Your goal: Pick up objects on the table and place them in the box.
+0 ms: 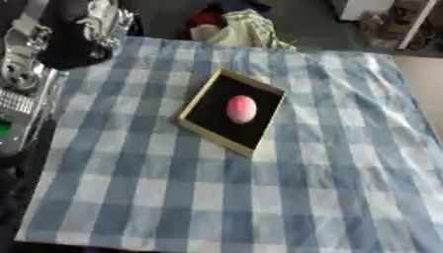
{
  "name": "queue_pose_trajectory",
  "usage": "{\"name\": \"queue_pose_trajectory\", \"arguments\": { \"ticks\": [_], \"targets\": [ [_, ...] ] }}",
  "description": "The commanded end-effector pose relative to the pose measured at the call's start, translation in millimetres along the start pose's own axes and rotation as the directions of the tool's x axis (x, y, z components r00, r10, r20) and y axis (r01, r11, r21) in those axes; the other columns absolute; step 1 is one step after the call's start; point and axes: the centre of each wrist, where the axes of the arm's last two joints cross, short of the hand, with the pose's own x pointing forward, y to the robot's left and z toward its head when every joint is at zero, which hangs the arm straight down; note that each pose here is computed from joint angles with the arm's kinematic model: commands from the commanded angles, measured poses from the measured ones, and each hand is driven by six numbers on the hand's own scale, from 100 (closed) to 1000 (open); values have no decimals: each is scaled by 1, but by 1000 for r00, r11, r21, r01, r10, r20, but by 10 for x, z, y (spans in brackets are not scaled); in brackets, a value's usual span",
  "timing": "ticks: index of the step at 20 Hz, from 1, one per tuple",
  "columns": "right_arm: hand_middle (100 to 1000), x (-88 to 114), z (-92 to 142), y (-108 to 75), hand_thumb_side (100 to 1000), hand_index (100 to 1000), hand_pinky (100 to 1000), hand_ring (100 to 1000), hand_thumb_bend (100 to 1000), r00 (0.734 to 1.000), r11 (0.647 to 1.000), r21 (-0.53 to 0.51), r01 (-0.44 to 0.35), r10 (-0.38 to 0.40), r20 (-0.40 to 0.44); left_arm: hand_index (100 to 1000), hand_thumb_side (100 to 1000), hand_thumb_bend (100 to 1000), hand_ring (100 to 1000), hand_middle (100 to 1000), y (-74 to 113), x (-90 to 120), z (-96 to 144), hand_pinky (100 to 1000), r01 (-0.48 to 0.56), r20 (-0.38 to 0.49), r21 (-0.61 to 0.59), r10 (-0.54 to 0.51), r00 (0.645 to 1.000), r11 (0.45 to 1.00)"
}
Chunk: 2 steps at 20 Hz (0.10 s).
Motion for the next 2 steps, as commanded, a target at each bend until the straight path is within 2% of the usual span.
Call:
{"name": "queue_pose_trajectory", "arguments": {
  "ticks": [1,2],
  "targets": [
    [673,60,-82,-92,864,742,791,607,100,998,999,-13,-33,34,47,826,594,100,727,731,106,130,61,620,-46,46,50,43,998,998],
    [674,60,-82,-93,866,742,791,608,100,998,999,-19,-32,33,50,825,598,100,728,733,93,117,118,620,-83,46,64,81,996,994]
  ]
}}
